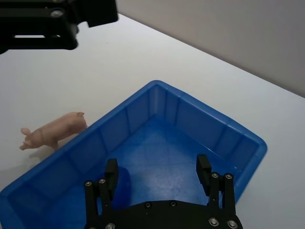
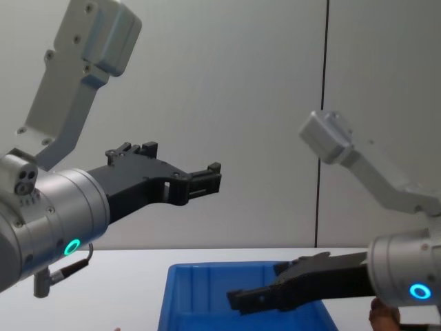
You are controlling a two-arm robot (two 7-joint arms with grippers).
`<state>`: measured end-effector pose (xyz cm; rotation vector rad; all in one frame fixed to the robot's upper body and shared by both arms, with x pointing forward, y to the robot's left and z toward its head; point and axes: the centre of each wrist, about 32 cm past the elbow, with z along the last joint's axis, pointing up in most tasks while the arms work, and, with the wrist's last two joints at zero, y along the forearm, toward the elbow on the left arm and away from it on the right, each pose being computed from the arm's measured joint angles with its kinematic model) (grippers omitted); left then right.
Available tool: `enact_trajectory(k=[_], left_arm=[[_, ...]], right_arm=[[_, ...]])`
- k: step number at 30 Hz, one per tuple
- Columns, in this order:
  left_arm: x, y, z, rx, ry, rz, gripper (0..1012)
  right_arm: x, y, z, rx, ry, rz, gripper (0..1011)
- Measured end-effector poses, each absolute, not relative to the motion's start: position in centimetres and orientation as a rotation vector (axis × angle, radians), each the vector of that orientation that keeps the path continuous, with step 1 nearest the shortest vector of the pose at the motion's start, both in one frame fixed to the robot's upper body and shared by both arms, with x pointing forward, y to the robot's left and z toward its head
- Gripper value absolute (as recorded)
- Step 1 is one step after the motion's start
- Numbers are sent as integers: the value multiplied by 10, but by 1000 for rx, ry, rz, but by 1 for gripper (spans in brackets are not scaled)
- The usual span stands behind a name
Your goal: Pick up the two dolls from the table and place them into the box.
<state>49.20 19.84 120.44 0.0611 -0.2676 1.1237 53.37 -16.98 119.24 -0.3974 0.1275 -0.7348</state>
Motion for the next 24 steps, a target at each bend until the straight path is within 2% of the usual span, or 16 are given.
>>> enact_trajectory(k=[15,24], left_arm=[[492,198,1204,61,-268,1124,1001],[492,198,1204,61,-268,1124,1001]], right_arm=[[517,-208,1196,-380,152,-880,1001],[496,-241,1192,-377,188,-1009,1001]])
